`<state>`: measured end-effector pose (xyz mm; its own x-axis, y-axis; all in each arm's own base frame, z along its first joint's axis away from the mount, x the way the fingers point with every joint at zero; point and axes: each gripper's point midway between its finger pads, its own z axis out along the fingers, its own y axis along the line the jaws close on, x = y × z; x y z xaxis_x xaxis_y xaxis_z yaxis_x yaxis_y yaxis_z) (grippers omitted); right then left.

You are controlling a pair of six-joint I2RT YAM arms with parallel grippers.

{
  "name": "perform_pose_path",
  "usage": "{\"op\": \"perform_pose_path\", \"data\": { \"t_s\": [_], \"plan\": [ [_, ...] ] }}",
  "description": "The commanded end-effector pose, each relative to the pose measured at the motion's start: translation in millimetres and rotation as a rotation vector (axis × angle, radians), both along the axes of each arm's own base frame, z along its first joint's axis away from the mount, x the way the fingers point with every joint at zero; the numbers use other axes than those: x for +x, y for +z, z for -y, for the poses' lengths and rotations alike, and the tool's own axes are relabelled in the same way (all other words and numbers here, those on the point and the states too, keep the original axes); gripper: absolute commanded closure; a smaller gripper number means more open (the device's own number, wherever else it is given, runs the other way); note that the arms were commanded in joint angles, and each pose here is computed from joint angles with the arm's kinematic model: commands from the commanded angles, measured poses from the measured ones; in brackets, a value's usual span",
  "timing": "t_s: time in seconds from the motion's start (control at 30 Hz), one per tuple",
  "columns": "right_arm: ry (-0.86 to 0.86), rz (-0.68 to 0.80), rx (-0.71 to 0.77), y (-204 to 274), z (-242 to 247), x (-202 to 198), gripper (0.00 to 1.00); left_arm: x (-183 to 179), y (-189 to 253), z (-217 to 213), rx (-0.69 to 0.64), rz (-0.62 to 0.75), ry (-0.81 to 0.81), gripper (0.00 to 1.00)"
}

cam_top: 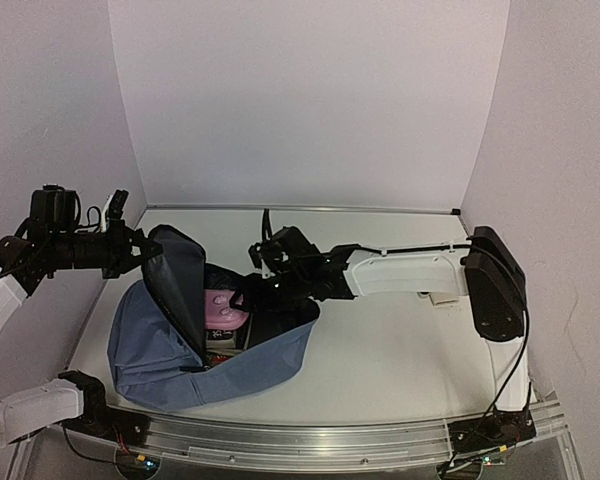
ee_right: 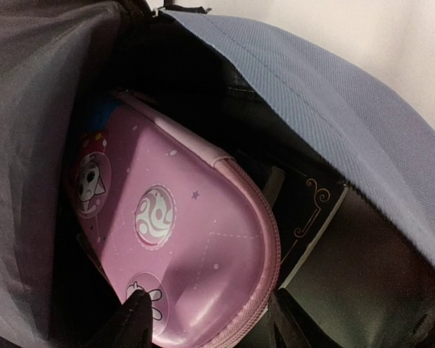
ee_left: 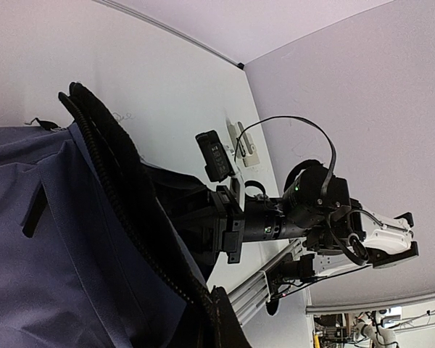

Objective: Pack the student bag
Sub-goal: Place the stationery in the student bag.

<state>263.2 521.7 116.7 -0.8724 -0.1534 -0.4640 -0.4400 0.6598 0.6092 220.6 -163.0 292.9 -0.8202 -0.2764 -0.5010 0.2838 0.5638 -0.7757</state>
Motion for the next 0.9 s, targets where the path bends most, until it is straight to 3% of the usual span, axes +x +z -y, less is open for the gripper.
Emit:
{"op": "perform_pose_path", "data": {
  "t_s": [0.0,0.57,0.73,0.87],
  "plan": [
    [0.035,0.015,0.064,17,-22,0,0.46,5,26,1,-0.030,0.123,-0.005,1.00],
    [0.132,-0.017,0.209,30,-78,-16,0.48,11,21,6,-0.051,0.108,-0.024,1.00],
    [0.115,0.012,0.217,40,-75,-14,0.48,14,22,7,-0.056,0.108,-0.025,1.00],
    [0.025,0.101,0.191,58,-52,0,0.42,15,25,8,-0.059,0.114,-0.029,1.00]
  ]
}}
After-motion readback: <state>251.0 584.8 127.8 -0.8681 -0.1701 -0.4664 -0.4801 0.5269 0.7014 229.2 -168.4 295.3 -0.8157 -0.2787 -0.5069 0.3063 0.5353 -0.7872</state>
